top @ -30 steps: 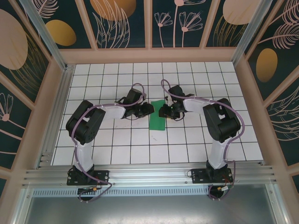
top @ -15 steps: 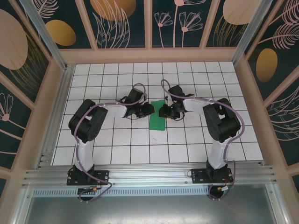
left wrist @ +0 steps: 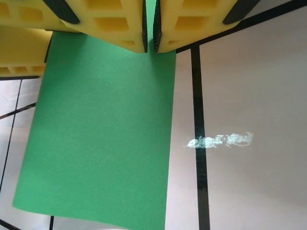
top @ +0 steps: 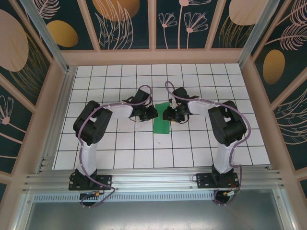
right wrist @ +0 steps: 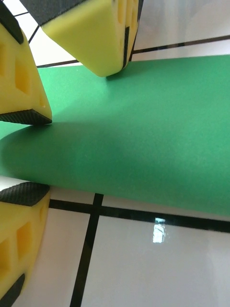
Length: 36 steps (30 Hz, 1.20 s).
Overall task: Fold a paper plane with a square sheet of paper (pick it up from the middle)
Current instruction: Hold the square sheet of paper at the center of the table, then fold the square sheet of paper in half at the center of the table.
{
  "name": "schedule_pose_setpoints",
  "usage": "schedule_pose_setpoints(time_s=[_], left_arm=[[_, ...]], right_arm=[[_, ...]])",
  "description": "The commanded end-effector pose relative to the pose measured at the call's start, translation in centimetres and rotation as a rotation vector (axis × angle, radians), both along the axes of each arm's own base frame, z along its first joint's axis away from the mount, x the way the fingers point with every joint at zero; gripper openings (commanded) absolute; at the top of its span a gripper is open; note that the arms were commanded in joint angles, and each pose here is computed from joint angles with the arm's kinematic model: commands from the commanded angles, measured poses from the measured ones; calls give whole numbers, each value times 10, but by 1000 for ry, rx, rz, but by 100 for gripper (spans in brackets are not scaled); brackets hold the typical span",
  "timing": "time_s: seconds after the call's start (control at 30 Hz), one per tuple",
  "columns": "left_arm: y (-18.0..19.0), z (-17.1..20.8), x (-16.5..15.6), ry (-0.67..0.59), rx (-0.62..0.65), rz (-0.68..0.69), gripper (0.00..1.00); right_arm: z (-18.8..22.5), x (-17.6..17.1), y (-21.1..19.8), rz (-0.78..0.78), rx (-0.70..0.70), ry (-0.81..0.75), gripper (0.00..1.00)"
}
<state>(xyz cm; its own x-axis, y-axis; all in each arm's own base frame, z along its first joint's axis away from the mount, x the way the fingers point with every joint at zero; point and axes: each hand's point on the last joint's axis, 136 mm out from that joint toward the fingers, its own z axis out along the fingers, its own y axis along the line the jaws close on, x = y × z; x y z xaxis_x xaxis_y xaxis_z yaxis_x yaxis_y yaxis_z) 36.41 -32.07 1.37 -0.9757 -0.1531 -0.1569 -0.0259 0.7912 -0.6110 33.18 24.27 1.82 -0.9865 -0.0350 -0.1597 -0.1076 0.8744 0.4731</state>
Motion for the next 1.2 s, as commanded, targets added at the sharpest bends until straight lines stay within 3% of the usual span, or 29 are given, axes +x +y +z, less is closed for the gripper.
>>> schedule_pose_setpoints(time_s=[0.0, 0.2, 0.27, 0.37, 0.43, 0.57, 0.73, 1.17], left_arm=[[29, -43, -19, 86, 187, 3, 15], [39, -55, -23, 103, 249, 12, 14], [40, -57, -24, 106, 260, 11, 14], [42, -58, -22, 107, 270, 16, 12], [42, -59, -22, 108, 279, 16, 12], [45, -61, -23, 111, 297, 22, 12], [47, -64, -23, 119, 304, 26, 11], [56, -74, -28, 132, 360, 32, 10]], right_arm=[[-19, 4, -12, -43, -92, -19, 49], [43, 30, -25, -179, -85, -177, 58], [51, 32, -29, -207, -107, -200, 55], [56, 27, -13, -162, -60, -186, 42], [54, 21, 4, -109, -8, -155, 31], [44, 12, 25, -54, 30, -102, 20], [25, 3, 31, -27, 53, -43, 19], [-24, -11, -8, -78, 35, 55, 19]])
